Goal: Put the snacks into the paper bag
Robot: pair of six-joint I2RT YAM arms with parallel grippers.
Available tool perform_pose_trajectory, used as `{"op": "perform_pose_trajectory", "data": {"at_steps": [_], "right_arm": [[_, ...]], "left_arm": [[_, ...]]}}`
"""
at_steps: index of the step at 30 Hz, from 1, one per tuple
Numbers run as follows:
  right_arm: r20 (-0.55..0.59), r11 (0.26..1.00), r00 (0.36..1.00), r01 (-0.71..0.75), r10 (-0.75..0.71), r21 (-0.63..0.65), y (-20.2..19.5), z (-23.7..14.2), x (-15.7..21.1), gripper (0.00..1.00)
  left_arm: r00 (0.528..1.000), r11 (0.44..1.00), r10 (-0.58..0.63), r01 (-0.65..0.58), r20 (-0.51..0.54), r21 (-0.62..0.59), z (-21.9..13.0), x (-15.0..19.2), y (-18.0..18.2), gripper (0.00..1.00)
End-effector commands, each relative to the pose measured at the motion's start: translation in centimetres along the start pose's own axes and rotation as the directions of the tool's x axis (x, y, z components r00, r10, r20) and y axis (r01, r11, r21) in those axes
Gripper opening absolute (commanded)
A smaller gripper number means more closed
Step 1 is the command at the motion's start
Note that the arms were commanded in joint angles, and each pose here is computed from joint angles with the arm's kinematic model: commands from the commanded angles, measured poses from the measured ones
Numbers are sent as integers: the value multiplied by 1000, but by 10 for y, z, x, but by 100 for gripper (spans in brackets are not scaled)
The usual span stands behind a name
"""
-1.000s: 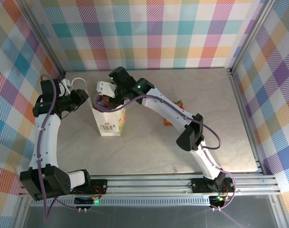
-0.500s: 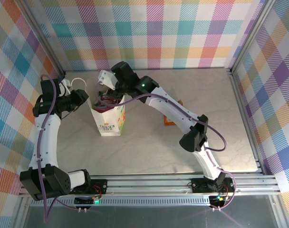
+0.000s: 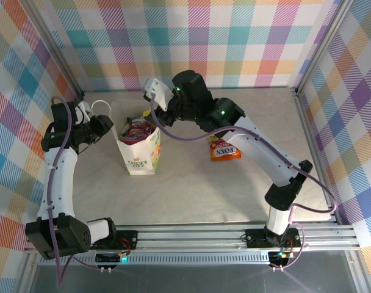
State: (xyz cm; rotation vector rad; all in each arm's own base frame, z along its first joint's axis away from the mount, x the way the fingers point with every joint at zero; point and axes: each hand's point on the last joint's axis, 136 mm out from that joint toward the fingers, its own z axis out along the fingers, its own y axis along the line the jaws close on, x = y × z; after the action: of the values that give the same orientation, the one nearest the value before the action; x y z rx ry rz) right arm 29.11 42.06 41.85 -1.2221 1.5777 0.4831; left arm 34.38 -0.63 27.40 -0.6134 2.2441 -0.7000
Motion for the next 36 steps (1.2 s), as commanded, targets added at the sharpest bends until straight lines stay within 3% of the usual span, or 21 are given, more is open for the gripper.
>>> {"op": "perform_pose_trajectory", "data": {"at_steps": [1,9,21,36], "right_arm": [[60,1000,998,-24,23,5,3,-16,-8,61],[46,996,997,-63,60,61,-2,-46,25,62],[66,959,971,-239,232,152,-24,-90,78,62],[63,804,852,-512,519,301,-52,-132,170,62]], "left_arm": [[1000,1000,6,-7,11,17,-10,0,-4,33],[1000,1000,17,-17,14,21,-15,1,-8,33],[999,1000,26,-26,23,16,-23,0,-11,34],[1000,999,25,-26,15,32,-27,2,-15,34]]}}
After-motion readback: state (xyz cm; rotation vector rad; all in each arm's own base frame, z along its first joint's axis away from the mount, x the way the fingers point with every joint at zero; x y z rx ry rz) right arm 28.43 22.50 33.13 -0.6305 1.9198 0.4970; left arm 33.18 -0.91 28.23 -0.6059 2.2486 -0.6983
